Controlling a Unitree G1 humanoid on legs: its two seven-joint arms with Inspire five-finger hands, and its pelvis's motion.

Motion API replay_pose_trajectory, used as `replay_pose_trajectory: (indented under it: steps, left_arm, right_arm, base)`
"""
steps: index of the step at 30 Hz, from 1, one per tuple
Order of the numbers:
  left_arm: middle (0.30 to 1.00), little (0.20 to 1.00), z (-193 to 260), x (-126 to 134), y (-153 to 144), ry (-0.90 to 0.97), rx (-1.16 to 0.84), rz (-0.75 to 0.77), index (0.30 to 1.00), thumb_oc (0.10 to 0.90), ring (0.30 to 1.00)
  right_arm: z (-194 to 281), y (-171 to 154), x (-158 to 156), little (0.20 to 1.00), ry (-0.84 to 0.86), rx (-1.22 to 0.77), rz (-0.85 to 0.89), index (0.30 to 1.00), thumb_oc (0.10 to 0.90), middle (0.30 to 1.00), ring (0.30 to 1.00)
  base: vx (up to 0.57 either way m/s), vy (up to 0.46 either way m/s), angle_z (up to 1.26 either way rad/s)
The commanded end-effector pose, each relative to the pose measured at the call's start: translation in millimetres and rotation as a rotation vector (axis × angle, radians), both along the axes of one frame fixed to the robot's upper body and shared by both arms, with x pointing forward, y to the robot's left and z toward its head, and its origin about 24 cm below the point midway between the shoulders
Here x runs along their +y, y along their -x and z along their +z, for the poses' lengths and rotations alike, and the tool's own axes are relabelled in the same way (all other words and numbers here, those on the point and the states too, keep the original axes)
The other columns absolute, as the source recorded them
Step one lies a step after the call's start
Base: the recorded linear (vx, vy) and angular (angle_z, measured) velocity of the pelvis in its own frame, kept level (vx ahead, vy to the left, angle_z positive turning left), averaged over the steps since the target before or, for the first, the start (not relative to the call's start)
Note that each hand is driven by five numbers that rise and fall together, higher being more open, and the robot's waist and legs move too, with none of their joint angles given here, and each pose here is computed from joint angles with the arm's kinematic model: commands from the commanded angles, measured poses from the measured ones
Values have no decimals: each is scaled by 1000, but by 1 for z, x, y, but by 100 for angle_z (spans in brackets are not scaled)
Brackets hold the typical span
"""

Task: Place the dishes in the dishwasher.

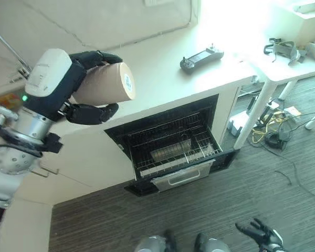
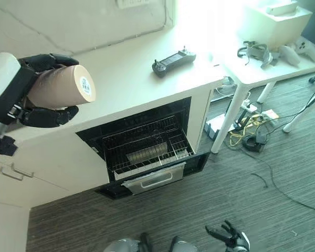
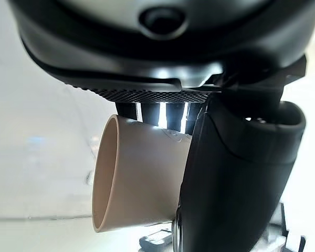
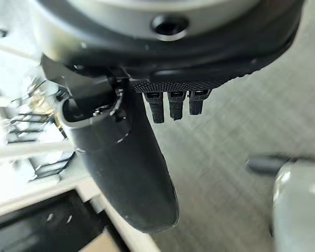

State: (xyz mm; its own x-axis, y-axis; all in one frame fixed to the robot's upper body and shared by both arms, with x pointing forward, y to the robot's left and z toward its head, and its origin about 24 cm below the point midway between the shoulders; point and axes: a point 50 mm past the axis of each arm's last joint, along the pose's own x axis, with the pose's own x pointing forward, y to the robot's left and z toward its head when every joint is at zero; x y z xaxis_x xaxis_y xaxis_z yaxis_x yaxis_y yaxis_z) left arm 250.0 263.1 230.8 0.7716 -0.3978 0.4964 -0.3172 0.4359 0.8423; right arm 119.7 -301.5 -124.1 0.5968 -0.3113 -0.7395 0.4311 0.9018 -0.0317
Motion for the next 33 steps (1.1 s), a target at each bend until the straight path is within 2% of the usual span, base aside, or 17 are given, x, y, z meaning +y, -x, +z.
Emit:
replay_pose_trajectory:
  steps: [1,3,7,11,18,20,21,25,28,33]
  left_arm:
    - [300,300,39,14,17,-44,-235,94,300,400,300]
    - [300,300,38,13,17,-72,-239,117,300,400,300]
    - [300,300,39,8,12,-74,-269,117,300,400,300]
    - [300,300,54,14,8,-87,-284,146,300,400,300]
    - [300,300,71,27,23,-62,-273,169,300,400,300]
    - [300,300,78,30,25,-51,-275,165,300,400,300]
    - [300,300,82,27,21,-39,-272,117,300,400,300]
    - [300,300,76,19,18,-46,-273,70,300,400,300]
    - [300,300,67,20,22,-26,-260,54,300,400,300]
    - [300,300,46,8,16,86,-209,-33,300,400,300]
  right_arm:
    - [-1,8,1,900,35,-14,-4,900,800,900,900]
    - [2,-3,11,900,33,-61,41,900,800,900,900]
    - [0,-1,15,900,26,-70,30,900,800,900,900]
    - [-1,3,9,900,4,-52,13,900,800,900,900]
    - [1,3,1,900,35,2,108,900,800,900,900]
    - [2,6,-5,900,46,13,90,900,800,900,900]
    - [3,13,-12,900,49,21,40,900,800,900,900]
    - [2,14,-10,900,46,17,-5,900,800,900,900]
    - [2,13,-9,900,20,-29,-79,900,800,900,900]
    - [7,16,-13,900,41,-132,-194,900,800,900,900]
  base:
    - [56,59,-42]
    - [-69,-6,-6]
    - [-48,-274,57]
    - [90,-495,62]
    - [-3,-507,39]
    - [-56,-316,28]
    - [-51,-300,19]
    - [-16,-93,99]
    - [-63,33,-43]
    - [-15,51,-11]
